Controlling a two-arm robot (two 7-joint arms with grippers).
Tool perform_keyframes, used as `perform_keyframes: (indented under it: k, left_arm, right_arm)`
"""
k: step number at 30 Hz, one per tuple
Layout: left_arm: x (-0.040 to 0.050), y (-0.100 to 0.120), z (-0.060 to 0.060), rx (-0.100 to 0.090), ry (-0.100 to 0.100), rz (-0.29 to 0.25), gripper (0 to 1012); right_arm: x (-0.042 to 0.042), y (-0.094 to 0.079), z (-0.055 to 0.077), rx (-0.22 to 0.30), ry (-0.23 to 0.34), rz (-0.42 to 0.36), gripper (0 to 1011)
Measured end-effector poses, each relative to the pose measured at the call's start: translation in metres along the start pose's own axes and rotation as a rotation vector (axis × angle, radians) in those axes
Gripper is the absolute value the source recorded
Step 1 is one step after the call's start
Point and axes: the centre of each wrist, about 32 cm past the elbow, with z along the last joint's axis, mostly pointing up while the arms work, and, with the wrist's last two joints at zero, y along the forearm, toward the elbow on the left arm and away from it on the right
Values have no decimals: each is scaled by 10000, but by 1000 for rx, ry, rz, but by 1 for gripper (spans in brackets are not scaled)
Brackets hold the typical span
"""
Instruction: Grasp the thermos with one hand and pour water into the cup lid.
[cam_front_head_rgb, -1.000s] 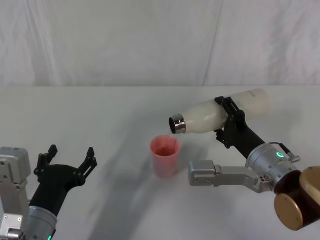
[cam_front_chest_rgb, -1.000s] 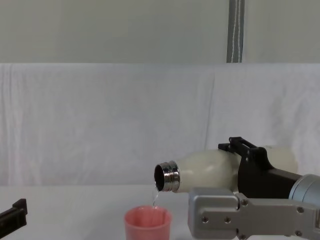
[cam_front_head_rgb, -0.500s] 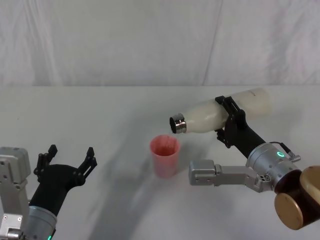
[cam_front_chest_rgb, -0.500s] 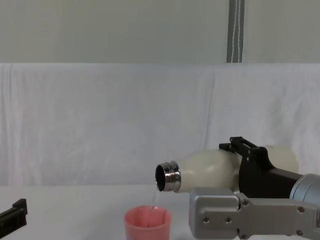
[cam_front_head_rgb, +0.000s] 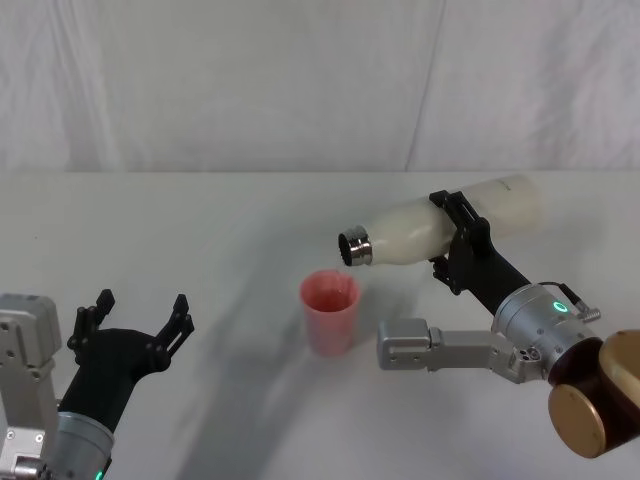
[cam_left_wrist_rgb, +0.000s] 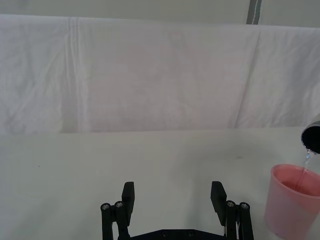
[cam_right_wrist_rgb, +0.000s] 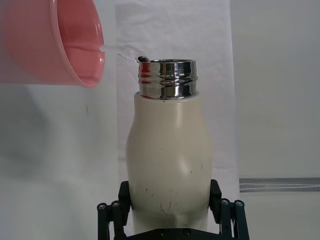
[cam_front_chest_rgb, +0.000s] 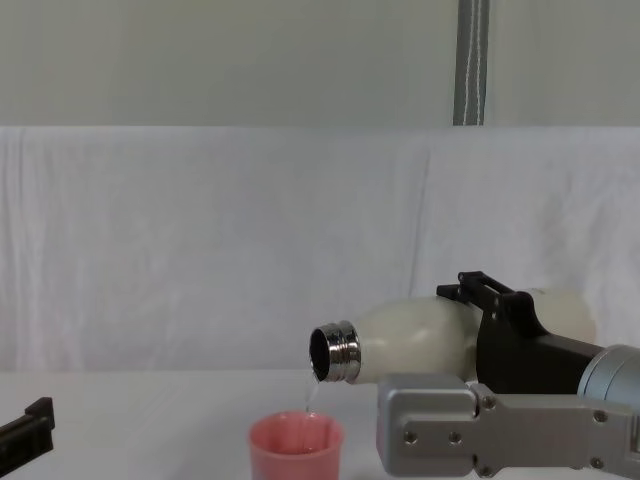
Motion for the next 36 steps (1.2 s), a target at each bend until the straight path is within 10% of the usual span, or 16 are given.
perform_keyframes:
  k: [27,36]
  left_arm:
    - [0,0,0,0,0,0,1001]
    - [0,0,0,0,0,0,1001]
  right_arm:
    - [-7,4,1,-2,10,5,950]
    - [16,-9,14,26,189,-20,950]
